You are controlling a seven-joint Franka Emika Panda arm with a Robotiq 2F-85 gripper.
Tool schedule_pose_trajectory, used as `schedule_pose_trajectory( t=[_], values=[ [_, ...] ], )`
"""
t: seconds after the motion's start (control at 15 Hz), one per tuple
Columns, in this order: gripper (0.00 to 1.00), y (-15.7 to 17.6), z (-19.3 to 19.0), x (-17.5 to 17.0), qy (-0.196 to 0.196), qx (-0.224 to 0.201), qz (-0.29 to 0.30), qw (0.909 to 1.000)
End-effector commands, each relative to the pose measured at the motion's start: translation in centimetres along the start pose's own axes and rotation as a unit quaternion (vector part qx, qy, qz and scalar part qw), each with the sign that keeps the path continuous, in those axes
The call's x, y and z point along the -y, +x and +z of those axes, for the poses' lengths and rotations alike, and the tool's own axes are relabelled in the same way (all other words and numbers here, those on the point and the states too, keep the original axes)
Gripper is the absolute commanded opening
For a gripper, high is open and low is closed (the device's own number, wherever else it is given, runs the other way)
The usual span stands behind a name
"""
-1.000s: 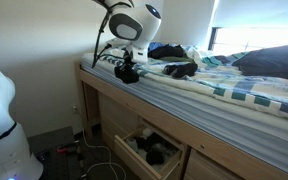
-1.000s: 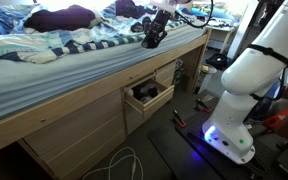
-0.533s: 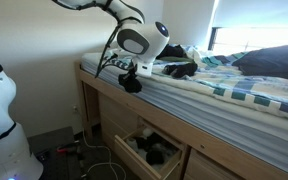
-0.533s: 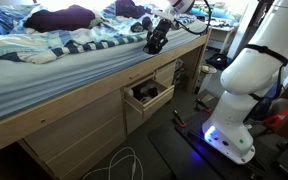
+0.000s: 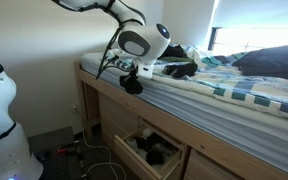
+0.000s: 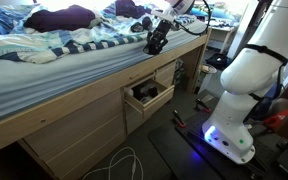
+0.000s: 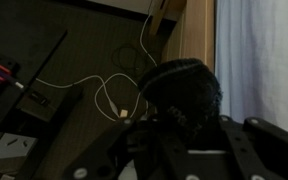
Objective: Put the socks one at a time in the open drawer
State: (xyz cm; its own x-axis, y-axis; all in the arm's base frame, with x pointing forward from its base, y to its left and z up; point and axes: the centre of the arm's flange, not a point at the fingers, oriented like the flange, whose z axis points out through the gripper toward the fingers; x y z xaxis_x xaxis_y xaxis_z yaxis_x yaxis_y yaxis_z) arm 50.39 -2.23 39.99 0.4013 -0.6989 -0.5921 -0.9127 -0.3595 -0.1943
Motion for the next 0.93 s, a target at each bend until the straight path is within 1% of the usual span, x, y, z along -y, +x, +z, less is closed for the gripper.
schedule_pose_trajectory(
  t=[0.0,0.4,0.6,0.87],
  values=[
    [0.07,2.8,1.6,-0.5,0.015,0.007,0.051,0.9986],
    [0.07,7.7,4.7,-4.1,0.048,0.034,0.137,0.9889],
    [0.07,9.0,6.4,-5.5,0.058,0.049,0.166,0.9831],
    [0.07,10.0,8.2,-6.8,0.059,0.064,0.200,0.9760]
  ],
)
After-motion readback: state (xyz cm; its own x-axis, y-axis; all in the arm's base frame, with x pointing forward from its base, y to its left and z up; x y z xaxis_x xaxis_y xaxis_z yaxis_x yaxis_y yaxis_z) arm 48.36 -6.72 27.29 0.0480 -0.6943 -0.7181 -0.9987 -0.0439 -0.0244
